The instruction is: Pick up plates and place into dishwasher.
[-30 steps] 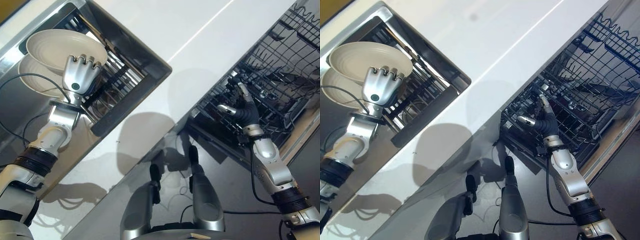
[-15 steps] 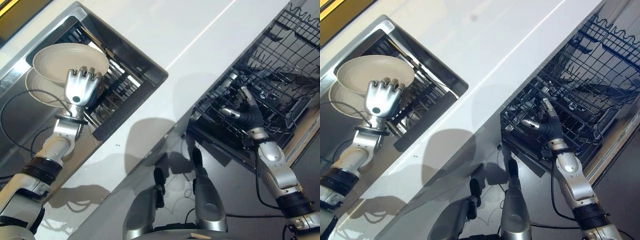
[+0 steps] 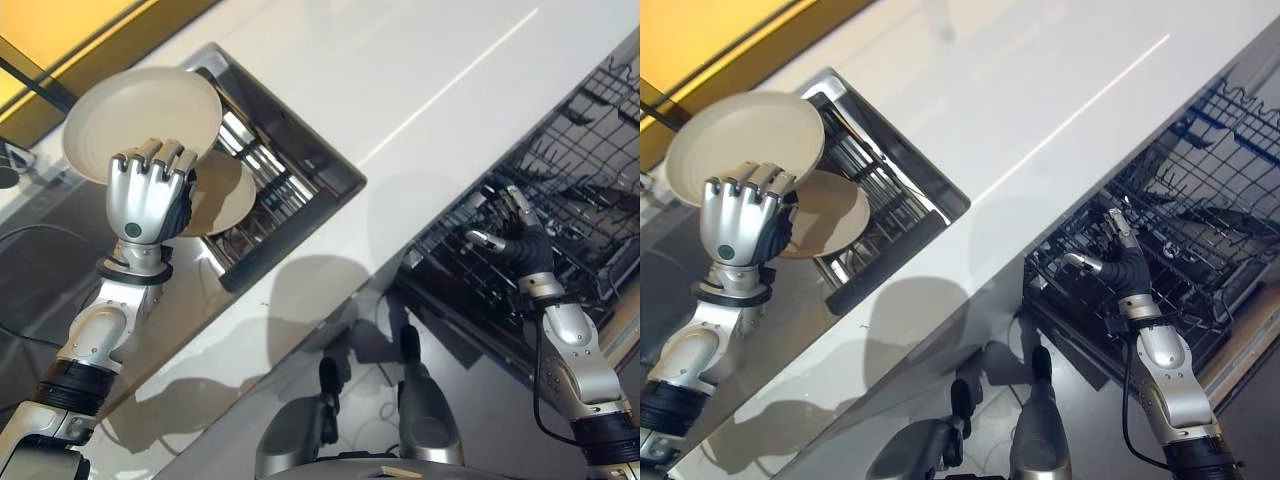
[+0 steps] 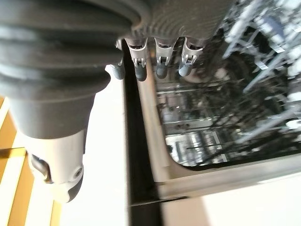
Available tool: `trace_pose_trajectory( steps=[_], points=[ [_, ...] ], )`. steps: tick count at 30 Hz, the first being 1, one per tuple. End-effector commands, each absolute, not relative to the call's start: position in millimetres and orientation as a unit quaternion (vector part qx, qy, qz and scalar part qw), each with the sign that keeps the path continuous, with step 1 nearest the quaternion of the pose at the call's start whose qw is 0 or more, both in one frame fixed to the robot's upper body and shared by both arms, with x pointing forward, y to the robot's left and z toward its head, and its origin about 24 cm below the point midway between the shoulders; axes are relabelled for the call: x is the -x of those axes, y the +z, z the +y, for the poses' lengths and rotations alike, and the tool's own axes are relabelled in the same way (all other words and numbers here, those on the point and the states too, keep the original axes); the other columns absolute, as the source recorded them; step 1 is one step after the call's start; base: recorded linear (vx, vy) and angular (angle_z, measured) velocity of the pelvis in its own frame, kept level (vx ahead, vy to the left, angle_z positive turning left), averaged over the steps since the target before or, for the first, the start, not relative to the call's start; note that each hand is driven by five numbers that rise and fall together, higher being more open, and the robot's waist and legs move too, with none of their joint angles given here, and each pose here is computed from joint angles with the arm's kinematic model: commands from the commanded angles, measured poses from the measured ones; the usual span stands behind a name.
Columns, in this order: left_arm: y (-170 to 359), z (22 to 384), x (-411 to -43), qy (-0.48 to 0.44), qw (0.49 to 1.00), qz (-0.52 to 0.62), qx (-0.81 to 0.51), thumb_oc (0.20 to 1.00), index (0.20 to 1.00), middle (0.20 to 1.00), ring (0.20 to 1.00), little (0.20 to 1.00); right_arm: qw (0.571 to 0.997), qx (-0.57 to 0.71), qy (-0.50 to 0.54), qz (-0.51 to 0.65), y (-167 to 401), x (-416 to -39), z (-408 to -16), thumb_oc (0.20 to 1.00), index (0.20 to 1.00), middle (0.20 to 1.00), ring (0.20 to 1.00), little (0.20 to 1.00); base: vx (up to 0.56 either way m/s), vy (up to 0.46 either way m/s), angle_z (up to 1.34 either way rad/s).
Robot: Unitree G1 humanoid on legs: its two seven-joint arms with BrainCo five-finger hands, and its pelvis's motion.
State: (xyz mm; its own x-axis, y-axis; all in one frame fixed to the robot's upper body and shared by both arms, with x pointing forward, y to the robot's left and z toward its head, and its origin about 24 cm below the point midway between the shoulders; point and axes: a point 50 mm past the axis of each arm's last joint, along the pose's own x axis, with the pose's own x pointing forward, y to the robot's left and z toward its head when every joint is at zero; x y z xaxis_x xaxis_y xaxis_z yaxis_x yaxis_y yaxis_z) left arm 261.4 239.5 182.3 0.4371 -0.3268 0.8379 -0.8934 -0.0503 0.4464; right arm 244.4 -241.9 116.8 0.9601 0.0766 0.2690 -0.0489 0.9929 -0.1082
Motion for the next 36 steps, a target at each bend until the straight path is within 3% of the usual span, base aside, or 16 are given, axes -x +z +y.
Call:
trace_pose_trajectory(
  steps=[1,5,12,25,30,36],
  points=[
    [195.0,246.4,-249.9,0.284,0.47,-0.492,-0.675,0.2,0.2,0.2,0.2,0.2,0.983,0.046,0.044,-0.175,125.4,-229.6,-234.2,1.0,1.0,1.0,1.0,1.0,0.03,-0.082,0.14],
    [200.5,238.6,-241.0,0.273,0.478,-0.515,-0.657,0.2,0.2,0.2,0.2,0.2,0.985,0.037,0.038,-0.166,120.0,-224.9,-233.7,1.0,1.0,1.0,1.0,1.0,0.01,-0.089,0.12],
    [205.5,222.4,-225.8,0.222,0.565,-0.559,-0.565,0.2,0.2,0.2,0.2,0.2,0.976,0.021,-0.048,-0.213,130.8,-218.1,-242.5,1.0,1.0,1.0,1.0,1.0,-0.07,-0.091,0.02],
    [218.1,211.5,-216.1,0.144,0.658,-0.566,-0.475,0.2,0.2,0.2,0.2,0.2,0.939,0.015,-0.166,-0.3,159.6,-213.2,-251.0,1.0,1.0,1.0,1.0,1.0,-0.08,-0.063,-0.06],
    [224.8,193.3,-212.6,0.026,0.733,-0.562,-0.383,0.2,0.2,0.2,0.2,0.2,0.932,0.044,-0.12,-0.34,175.1,-212.9,-236.8,1.0,1.0,1.0,1.0,1.0,-0.06,-0.037,-0.07],
    [234.7,167.6,-213.4,-0.129,0.78,-0.544,-0.28,0.2,0.2,0.2,0.2,0.2,0.919,0.061,-0.017,-0.389,200.6,-222.4,-213.4,1.0,1.0,1.0,1.0,1.0,-0.05,-0.032,-0.03]
  ],
)
